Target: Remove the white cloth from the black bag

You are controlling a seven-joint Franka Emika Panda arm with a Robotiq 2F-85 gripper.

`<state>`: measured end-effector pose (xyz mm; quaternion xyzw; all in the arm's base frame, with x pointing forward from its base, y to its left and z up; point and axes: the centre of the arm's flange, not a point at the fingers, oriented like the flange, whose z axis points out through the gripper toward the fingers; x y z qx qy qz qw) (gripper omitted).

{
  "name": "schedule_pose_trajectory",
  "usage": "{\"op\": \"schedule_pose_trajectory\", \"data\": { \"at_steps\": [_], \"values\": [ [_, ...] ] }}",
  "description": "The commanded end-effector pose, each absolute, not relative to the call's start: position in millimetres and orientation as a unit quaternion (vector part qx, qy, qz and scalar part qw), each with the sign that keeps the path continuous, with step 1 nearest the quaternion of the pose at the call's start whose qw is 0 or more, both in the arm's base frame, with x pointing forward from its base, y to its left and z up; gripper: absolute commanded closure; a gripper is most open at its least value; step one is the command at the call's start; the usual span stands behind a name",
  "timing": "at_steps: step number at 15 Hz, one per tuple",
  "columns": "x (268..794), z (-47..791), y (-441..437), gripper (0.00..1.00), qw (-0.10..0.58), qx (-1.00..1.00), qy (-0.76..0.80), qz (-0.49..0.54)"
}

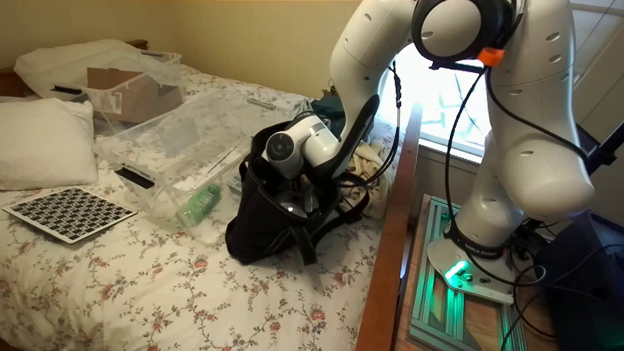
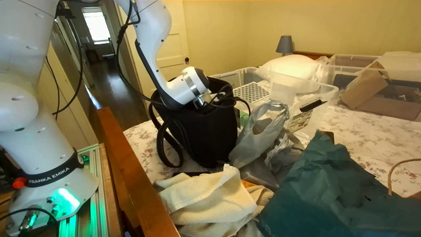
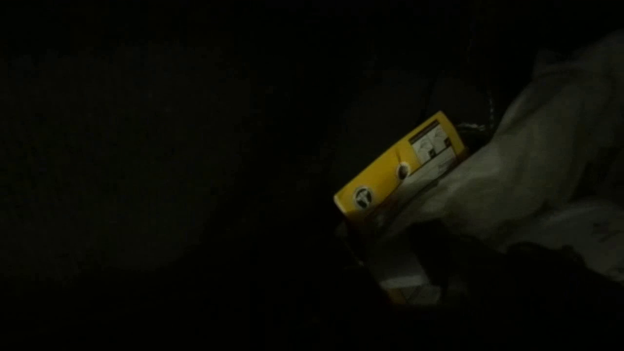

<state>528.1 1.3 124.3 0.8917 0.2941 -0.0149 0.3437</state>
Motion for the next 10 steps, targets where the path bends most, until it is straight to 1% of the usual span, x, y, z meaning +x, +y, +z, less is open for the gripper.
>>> {"op": "schedule_pose_trajectory", "data": {
  "at_steps": [1, 2, 3, 4, 5, 7, 10],
  "values": [
    [520, 131, -16, 0.92, 0.299, 0.906, 0.300, -0.019],
    [518, 134, -17, 0.97, 0.288, 0.911, 0.296, -0.016],
    [515, 137, -17, 1.00, 0.276, 0.916, 0.291, -0.012],
    [512, 140, -18, 0.96, 0.269, 0.920, 0.284, -0.008],
    [509, 145, -18, 0.96, 0.263, 0.924, 0.276, -0.001],
    [500, 155, -15, 0.99, 0.257, 0.930, 0.262, 0.010],
    [485, 171, -10, 0.97, 0.253, 0.939, 0.231, 0.024]
  ]
}}
